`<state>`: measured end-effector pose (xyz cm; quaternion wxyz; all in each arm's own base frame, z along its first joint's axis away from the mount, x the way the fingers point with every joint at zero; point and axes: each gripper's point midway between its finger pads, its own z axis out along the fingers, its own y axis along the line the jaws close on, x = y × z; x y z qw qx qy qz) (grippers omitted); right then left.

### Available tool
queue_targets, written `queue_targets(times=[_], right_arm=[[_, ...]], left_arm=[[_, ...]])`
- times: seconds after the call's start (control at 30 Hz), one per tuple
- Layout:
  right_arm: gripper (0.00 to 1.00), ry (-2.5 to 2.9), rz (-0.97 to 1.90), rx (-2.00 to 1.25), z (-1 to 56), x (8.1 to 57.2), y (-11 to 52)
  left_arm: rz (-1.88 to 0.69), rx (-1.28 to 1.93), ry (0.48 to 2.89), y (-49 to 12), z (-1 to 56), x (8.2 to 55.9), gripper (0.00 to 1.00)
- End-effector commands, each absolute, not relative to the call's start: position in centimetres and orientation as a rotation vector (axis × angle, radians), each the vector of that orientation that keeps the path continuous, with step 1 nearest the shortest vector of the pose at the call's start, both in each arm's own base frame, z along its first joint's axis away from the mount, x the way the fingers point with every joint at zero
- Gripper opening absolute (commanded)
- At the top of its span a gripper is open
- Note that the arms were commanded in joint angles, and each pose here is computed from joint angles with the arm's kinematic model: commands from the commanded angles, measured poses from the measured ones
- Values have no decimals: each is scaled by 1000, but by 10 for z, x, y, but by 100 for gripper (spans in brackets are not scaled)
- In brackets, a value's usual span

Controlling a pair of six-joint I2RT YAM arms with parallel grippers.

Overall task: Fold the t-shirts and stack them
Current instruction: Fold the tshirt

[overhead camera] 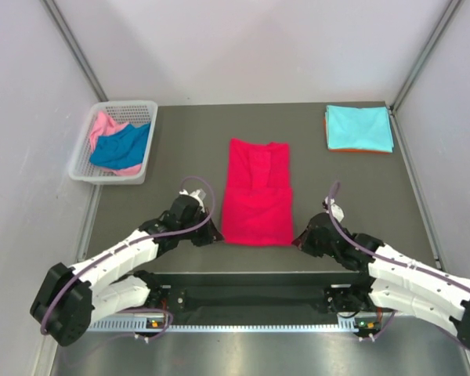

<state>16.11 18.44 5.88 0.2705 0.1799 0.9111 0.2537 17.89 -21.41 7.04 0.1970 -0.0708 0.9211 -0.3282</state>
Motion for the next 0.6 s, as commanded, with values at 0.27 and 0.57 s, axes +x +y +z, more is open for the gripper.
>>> queue_targets(times=[0.27,0.57], right_arm=[[0,2298,529,420,130,170,167],[0,2130,378,300,193,235,163]], left_arm=[[-872,-103,2460,-227,140,194,0],[-783,-144,2410,-241,156,264,0]])
